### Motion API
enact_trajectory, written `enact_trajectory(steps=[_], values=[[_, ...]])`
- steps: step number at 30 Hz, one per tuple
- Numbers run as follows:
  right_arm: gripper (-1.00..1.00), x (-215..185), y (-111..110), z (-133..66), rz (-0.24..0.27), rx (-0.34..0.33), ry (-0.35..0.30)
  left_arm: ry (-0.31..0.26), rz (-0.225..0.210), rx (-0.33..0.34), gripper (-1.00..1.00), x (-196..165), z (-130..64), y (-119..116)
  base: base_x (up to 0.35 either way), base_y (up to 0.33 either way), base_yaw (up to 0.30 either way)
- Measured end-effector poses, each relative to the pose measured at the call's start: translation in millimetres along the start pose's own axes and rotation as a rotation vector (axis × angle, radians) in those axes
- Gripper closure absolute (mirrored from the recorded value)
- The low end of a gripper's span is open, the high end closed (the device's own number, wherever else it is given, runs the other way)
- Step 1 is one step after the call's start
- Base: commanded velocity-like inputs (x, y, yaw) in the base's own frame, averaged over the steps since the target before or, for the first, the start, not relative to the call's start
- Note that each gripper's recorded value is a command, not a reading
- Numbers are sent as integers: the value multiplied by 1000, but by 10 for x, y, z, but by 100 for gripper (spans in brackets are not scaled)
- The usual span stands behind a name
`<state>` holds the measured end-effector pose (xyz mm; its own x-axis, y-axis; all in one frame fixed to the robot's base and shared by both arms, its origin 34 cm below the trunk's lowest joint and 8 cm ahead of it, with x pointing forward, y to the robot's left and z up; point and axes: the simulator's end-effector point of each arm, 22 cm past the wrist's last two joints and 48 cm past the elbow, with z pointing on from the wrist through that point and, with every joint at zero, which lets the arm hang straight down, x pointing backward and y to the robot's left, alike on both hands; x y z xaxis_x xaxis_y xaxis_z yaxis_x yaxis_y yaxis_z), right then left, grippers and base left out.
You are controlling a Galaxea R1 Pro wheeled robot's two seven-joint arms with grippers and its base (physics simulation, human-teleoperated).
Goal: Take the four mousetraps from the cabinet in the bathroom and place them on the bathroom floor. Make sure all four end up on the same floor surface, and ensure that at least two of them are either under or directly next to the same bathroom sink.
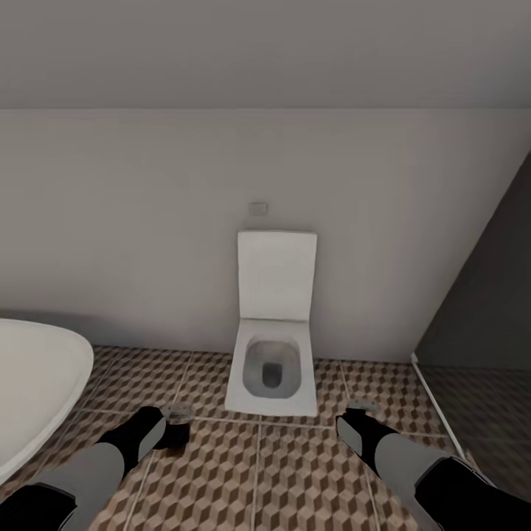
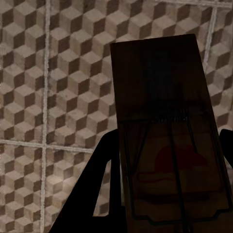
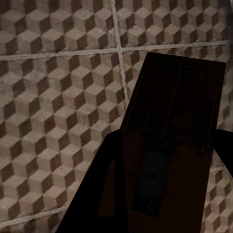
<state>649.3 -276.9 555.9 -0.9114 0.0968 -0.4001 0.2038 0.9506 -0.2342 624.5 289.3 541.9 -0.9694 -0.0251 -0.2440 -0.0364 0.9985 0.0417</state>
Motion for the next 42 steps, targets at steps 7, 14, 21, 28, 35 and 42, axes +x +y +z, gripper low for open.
enact_trajectory(steps=[7,14,21,28,35,42], values=[[100,-10,-110,33,5,10,1,1,1,0,100,4,1,-1,335,0,0],[100,-14,-115,34,5,11,-1,1,2,0,100,6,2,-3,335,0,0],[100,-15,-116,34,5,12,-1,-1,2,0,100,-1,0,-4,335,0,0],[100,-22,-128,40,6,15,-4,-7,-1,4,100,-18,3,-13,146,0,0],[100,-23,-131,41,4,17,-5,-5,-1,3,100,-17,3,-12,8,0,0],[100,-24,-122,38,3,15,-6,-5,-1,4,100,-17,3,-18,0,0,0]])
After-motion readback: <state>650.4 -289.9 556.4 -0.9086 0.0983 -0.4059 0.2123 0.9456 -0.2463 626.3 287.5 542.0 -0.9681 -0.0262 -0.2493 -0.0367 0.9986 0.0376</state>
